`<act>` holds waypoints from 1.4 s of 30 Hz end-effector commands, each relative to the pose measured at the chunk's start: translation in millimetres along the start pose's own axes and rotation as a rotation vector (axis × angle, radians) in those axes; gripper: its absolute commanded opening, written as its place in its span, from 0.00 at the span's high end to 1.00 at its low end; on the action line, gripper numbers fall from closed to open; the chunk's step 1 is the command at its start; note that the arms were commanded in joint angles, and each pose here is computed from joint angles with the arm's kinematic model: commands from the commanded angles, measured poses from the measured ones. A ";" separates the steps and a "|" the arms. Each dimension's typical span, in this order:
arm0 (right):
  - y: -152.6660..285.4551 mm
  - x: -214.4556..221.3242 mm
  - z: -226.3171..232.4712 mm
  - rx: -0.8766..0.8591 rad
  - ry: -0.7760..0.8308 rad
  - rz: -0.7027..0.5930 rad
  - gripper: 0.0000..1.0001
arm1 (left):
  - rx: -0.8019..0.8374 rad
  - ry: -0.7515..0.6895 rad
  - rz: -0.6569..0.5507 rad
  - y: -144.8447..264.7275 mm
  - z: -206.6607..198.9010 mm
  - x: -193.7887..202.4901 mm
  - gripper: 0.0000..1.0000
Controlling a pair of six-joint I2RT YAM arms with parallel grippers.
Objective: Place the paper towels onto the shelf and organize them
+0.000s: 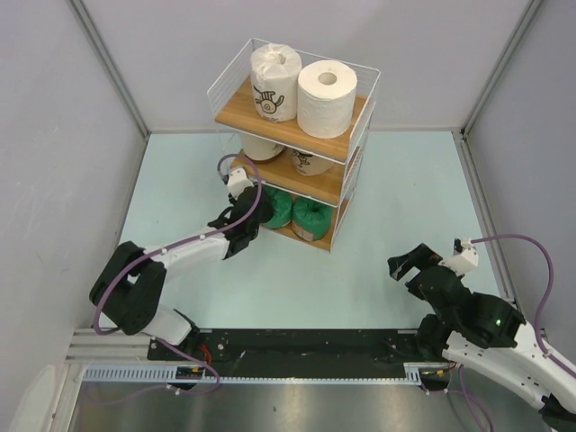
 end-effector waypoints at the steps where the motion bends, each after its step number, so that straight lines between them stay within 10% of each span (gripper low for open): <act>1: 5.5 -10.3 6.6 -0.023 -0.053 -0.042 0.00 | 0.069 0.097 -0.073 -8.8 -24.7 -23.7 0.51; 13: 5.2 -10.1 7.2 -0.023 -0.051 -0.042 0.00 | 0.058 0.160 -0.064 -11.8 -24.3 -18.6 0.48; 25: 5.0 -10.1 7.2 -0.022 -0.050 -0.043 0.00 | 0.056 0.170 -0.045 -6.3 -21.4 -17.3 0.16; 42: 3.3 -9.2 8.7 -0.020 -0.033 -0.044 0.02 | 0.109 0.233 -0.114 46.7 -1.4 -45.1 0.09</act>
Point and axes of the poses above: each gripper's point midway between its finger pads, its own y axis back along the fingers, its own z axis along the line the jaws close on, x = y × z, the point moved 8 cm from there along y, back along the fingers, and after that the axes turned 7 degrees about -y, right-handed, at the moved point
